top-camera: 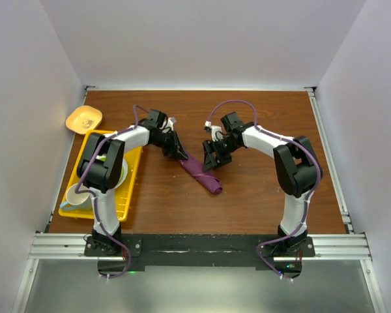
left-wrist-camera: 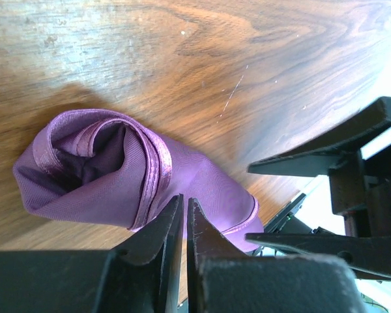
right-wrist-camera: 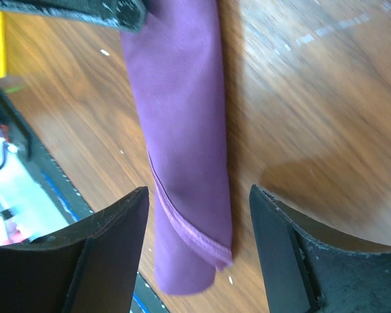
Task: Fold the napkin, place the utensils inside, and roll it up
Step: Roll the napkin with the utensil
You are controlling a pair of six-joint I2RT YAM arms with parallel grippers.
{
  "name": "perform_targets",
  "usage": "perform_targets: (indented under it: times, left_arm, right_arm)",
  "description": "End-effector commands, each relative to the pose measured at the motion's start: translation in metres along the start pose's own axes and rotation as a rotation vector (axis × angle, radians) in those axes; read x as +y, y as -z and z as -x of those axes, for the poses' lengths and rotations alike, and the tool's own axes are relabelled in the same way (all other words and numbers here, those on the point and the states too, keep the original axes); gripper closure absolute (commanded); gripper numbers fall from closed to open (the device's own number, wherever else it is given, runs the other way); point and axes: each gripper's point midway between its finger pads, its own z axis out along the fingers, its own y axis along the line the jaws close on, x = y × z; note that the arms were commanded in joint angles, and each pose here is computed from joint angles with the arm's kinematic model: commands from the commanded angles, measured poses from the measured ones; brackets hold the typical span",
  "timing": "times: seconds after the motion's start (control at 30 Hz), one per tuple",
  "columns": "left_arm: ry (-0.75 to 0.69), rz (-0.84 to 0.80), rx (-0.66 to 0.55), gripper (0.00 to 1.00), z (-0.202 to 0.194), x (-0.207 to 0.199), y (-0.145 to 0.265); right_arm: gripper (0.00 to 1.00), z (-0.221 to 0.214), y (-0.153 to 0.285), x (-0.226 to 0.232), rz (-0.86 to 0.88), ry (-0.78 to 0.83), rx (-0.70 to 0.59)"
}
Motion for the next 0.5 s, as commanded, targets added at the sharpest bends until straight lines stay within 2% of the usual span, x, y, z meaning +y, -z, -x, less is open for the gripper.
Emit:
perform_targets:
  times: [0.0,0.07,0.17,0.23,0.33,0.4,0.43,0.47]
  left_arm:
    - [-0.075,-0.062,-0.059,0.9,0.012,-0.032,0.026]
    - [-0.077,-0.076,-0.067,0.91,0.015,-0.036,0.031]
    - [-0.058,-0.08,-0.077,0.91,0.021,-0.033,0.034]
    - [-0.043,-0.074,-0.066,0.92,0.022,-0.026,0.03]
    - [-0.021,-0.068,-0.035,0.92,0.019,-0.018,0.021]
    - [-0.015,-0.069,-0.03,0.92,0.018,-0.015,0.017]
    - [-0.01,-0.064,-0.028,0.92,0.017,-0.012,0.015]
    - [-0.013,-0.064,-0.028,0.92,0.017,-0.011,0.014]
  right_arm:
    - [0.36,0.013,0.036,0.012,-0.061,0.066,-0.042]
    - [0.38,0.014,0.044,0.018,-0.065,0.066,-0.036]
    - [0.48,0.015,0.053,0.03,-0.037,0.059,-0.035]
    - [0.53,0.013,0.054,0.05,0.061,0.031,-0.035]
    - [0.69,0.002,0.048,0.062,0.163,-0.007,-0.03]
    - [0.77,-0.01,0.041,0.059,0.187,-0.022,-0.015]
    - [0.84,-0.017,0.038,0.058,0.195,-0.033,-0.002]
    - [0.86,-0.019,0.037,0.058,0.212,-0.032,-0.001]
